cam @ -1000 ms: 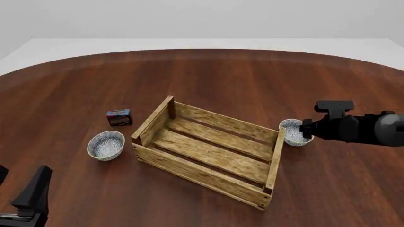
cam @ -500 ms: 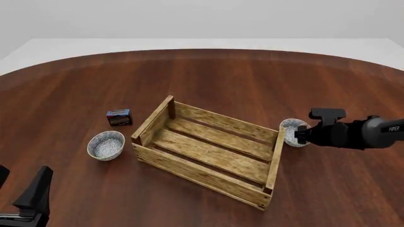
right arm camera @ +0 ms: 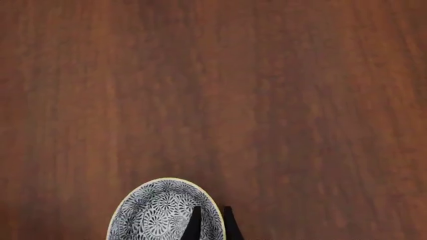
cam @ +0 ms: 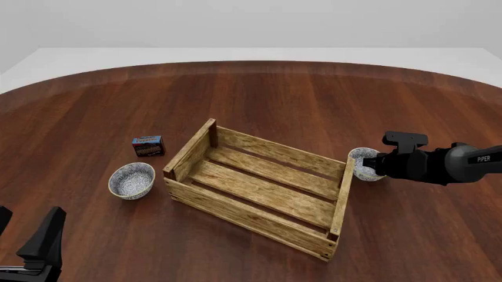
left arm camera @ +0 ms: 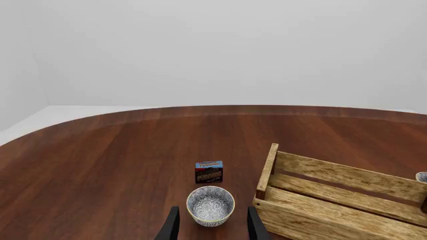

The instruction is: Stack the right bowl on the left bowl and place them in the tray.

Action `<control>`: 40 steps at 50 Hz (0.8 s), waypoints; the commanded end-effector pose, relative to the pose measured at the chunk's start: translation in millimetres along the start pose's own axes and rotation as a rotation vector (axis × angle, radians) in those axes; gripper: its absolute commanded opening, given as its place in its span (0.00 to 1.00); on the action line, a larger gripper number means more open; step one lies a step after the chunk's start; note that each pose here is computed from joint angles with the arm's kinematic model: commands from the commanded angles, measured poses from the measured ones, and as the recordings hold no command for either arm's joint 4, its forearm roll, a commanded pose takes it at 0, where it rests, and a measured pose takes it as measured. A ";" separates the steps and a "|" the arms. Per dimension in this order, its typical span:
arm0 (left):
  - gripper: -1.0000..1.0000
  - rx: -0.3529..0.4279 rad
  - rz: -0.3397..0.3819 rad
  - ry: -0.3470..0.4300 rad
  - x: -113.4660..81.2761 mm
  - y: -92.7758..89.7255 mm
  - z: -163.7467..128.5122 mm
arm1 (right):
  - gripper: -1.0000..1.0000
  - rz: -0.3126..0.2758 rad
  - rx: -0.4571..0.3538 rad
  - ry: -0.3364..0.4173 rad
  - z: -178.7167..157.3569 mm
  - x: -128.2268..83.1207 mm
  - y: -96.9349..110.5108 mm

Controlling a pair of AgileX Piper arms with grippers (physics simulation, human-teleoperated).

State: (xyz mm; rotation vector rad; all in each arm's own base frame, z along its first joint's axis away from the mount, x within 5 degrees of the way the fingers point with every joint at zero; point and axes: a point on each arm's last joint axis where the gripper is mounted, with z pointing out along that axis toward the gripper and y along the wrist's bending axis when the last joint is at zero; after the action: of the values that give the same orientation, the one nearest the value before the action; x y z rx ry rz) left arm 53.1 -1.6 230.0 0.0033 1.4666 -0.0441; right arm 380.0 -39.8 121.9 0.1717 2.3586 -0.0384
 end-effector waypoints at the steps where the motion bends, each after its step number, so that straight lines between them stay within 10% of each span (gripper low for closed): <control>1: 1.00 0.001 -0.003 0.000 0.2 0.0 0.0 | 0.00 -0.070 -0.003 0.056 1.6 14.4 -1.5; 40: 1.00 -0.002 -0.009 -0.007 -1.9 0.1 -0.4 | 0.00 -0.115 0.021 -0.175 -113.6 -52.0 -8.4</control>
State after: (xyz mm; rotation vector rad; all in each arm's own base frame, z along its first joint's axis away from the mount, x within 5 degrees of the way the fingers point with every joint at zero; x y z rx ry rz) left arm 52.8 -1.5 230.7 -0.0033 1.4624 -0.0488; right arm 347.2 -41.8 205.6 0.0492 2.2555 -0.1050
